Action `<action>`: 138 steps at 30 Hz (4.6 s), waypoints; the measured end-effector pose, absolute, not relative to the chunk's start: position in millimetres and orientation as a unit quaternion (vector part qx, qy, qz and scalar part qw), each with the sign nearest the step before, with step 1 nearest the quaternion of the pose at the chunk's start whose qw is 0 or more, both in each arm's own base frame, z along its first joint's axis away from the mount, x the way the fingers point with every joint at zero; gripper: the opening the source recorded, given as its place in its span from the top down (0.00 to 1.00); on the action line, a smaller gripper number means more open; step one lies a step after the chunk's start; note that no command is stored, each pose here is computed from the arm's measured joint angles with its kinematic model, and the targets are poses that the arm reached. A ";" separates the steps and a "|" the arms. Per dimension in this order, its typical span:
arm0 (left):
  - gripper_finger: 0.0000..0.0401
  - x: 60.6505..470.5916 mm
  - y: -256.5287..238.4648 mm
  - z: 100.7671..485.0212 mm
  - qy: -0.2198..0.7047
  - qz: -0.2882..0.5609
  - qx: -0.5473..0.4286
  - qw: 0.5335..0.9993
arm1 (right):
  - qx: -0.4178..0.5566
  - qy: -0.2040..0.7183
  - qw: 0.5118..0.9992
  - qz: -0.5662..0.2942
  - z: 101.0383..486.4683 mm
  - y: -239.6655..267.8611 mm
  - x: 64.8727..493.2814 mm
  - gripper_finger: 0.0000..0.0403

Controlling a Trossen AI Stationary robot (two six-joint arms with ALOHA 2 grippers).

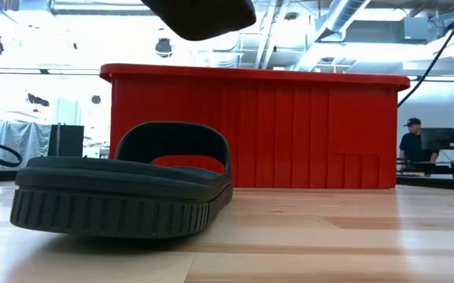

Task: Pick and place slides into bin
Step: Put the black slide into the red organizer bin

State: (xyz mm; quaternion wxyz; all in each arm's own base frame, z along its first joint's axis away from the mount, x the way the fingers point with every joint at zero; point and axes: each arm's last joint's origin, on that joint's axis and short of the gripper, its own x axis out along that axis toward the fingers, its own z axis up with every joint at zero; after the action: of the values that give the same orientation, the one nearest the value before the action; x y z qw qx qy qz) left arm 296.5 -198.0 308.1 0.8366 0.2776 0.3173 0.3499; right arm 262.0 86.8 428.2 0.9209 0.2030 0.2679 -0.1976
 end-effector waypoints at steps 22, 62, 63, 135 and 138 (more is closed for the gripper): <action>1.00 298.7 -199.4 336.7 0.263 0.360 0.296 0.845 | 0.266 0.341 0.892 -0.129 391.6 46.4 330.0 0.48; 0.86 299.8 -200.6 342.4 0.269 0.354 0.253 0.859 | 0.235 0.371 0.892 -0.111 382.6 37.9 336.8 0.96; 0.84 299.8 -200.4 345.0 0.267 0.354 0.249 0.861 | 0.234 0.370 0.892 -0.111 382.8 38.1 336.8 0.96; 0.44 104.7 -52.4 556.9 0.035 0.386 0.026 0.921 | -0.027 0.241 0.947 -0.211 451.8 -258.8 233.8 0.98; 0.44 104.1 -51.9 557.1 0.039 0.385 0.036 0.921 | -0.029 0.275 0.942 -0.193 444.5 -268.8 241.3 0.98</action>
State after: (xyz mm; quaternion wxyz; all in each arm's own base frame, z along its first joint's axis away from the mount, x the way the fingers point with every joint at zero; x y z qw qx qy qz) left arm 104.1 -51.9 557.1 0.9213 0.0361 0.0389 0.3853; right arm 241.3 -268.8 444.5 0.9415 -0.0289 0.2748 -0.1927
